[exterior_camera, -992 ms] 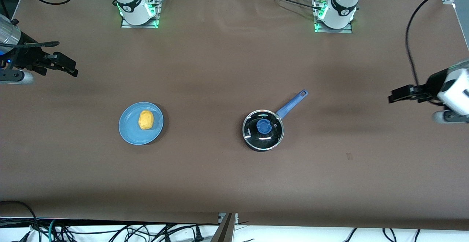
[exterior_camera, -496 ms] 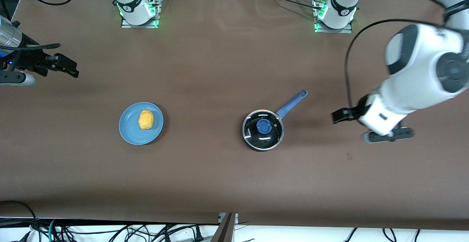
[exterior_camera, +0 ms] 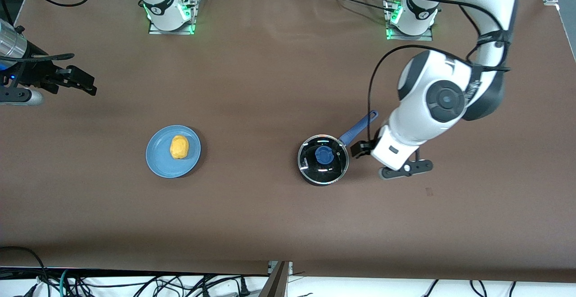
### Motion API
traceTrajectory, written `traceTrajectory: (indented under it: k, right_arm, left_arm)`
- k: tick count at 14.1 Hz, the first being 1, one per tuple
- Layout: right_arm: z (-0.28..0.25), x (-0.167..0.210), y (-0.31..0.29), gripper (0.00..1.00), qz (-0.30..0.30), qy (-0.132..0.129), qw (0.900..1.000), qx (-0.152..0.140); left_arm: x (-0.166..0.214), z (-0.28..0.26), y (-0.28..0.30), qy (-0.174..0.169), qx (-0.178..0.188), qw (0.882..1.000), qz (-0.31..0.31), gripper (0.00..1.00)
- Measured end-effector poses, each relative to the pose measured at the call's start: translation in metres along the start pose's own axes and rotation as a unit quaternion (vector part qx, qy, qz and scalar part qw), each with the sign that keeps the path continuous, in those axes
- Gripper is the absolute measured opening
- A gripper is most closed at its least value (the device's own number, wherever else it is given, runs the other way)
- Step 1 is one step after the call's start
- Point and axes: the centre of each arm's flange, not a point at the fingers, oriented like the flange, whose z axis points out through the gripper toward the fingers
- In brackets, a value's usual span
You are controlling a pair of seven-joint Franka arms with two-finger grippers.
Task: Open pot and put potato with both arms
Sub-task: 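Lower the left gripper onto the lid's blue knob and grasp it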
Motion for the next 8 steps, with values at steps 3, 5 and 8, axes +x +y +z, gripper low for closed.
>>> traceTrajectory:
  k: [3,5,8]
  right_arm:
    - [0.0,0.0,0.0,1.0,0.0,0.0,1.0,0.0]
    - [-0.001,0.0,0.0,1.0,0.0,0.001,1.0,0.0]
    - [-0.001,0.0,0.0,1.0,0.0,0.001,1.0,0.0]
  left_arm:
    - [-0.016,0.032,0.039,0.02,-0.004,1.0,-0.003,1.0]
    - [-0.025,0.061,0.058,0.038,0.008,0.999,0.009,1.0]
    - [-0.036,0.095,0.075,0.048,0.023,0.998,0.02,1.0]
